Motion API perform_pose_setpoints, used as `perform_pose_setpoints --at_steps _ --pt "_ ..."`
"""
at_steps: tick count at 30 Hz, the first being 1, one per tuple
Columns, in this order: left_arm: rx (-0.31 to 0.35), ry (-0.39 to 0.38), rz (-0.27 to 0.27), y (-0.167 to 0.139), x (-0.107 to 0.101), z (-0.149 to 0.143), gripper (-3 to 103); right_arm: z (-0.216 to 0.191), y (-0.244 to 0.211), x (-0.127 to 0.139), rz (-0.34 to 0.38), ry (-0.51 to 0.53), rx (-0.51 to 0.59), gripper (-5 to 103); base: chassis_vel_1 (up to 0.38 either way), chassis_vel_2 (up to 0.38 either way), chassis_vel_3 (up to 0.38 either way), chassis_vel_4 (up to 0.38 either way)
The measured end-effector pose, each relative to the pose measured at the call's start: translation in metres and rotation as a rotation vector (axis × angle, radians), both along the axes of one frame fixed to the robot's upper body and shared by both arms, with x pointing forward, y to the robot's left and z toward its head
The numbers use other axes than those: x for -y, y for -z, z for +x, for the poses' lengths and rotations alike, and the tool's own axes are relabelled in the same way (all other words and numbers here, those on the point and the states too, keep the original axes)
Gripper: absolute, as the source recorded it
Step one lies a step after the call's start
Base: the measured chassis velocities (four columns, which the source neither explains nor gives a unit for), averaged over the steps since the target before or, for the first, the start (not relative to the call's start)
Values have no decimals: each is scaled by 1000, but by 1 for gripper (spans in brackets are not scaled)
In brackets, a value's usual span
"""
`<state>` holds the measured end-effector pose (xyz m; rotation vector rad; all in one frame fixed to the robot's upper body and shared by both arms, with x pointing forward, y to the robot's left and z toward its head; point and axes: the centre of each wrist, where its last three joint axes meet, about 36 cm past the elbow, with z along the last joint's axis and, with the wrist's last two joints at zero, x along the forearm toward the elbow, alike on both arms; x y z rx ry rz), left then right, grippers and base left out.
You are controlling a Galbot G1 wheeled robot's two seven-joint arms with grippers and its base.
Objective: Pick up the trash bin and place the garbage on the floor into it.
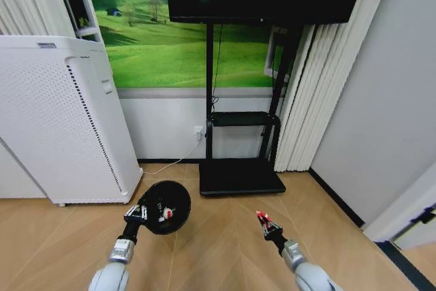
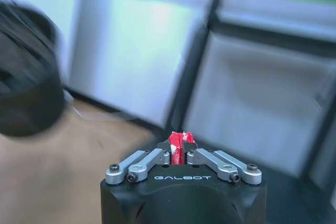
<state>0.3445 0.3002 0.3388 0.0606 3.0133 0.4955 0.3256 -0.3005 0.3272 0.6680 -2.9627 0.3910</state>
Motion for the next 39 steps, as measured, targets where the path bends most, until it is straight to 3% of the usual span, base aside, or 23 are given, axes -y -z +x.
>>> perform_pose_setpoints --at_steps 8,21,35,37,39 --pt "6 38 -35 -2 32 10 6 -7 -34 -55 142 -167 108 10 0 0 0 0" --pt "-9 84 -47 0 71 8 6 30 -16 -117 204 -284 134 10 0 0 0 0" --pt "-24 102 -45 9 90 9 6 41 -8 -136 210 -272 119 7 0 0 0 0" --pt "-18 104 -45 7 91 12 6 39 -8 -135 203 -250 77 15 0 0 0 0" --pt "-16 104 -46 7 91 13 6 39 -8 -134 202 -248 75 15 0 0 0 0"
